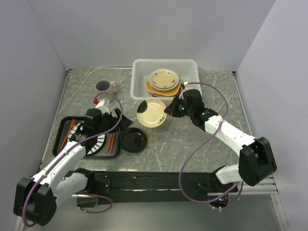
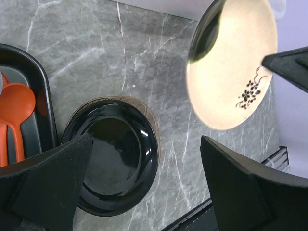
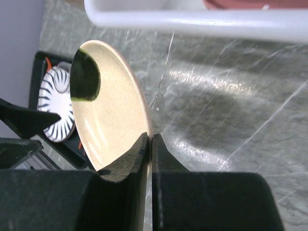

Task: Place the plates into the plastic bin on the countertop
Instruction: Pick up the plate at the center of the board, then place the plate in the plastic bin.

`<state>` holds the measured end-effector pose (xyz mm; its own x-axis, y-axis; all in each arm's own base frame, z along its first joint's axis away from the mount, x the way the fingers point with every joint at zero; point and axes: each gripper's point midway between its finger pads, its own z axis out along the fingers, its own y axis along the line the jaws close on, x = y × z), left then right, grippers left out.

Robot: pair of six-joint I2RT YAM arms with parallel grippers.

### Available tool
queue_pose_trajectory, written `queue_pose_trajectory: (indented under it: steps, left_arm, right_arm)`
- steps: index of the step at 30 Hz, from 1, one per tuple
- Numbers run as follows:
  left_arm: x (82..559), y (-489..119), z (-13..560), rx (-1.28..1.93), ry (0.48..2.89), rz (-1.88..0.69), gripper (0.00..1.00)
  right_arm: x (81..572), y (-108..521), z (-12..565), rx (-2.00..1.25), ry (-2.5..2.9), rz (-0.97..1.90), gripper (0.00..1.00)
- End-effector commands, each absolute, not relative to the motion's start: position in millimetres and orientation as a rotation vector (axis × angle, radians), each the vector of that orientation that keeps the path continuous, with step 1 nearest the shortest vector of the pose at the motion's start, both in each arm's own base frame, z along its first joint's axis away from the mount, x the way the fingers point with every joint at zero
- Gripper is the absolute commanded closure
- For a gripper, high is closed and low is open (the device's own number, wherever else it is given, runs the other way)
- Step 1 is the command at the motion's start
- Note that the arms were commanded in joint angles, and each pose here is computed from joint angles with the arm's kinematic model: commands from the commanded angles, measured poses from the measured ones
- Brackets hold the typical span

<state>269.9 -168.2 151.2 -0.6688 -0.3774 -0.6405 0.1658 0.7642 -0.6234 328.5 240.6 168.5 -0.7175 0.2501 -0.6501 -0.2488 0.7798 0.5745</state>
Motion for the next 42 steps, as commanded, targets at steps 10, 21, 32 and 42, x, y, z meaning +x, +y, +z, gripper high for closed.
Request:
queue_pose_trajectory:
  steps: [10, 21, 32, 42]
  left_arm:
    - [277.2, -168.5, 158.8, -0.143, 2.111, -0.849, 0.01]
    - [276.2, -169.2, 157.9, -0.139, 2.114, -0.855, 0.01]
    - [278.1, -169.4, 156.7, -0.136, 2.118, -0.85, 0.01]
    - [279.9, -169.2, 153.6, -0.139, 2.128, -0.84, 0.01]
  right_arm:
    - [379.0, 232.2, 234.3, 0.061, 1.999, 0.985, 1.0]
    - [428.0, 217.4, 269.3, 0.105, 1.928, 0.918, 1.0]
    - [472.3, 194.1, 283.5, 0.14, 1.896, 0.852, 1.0]
    - [504.6, 184.2, 275.9, 0.184, 1.903, 0.886, 1.0]
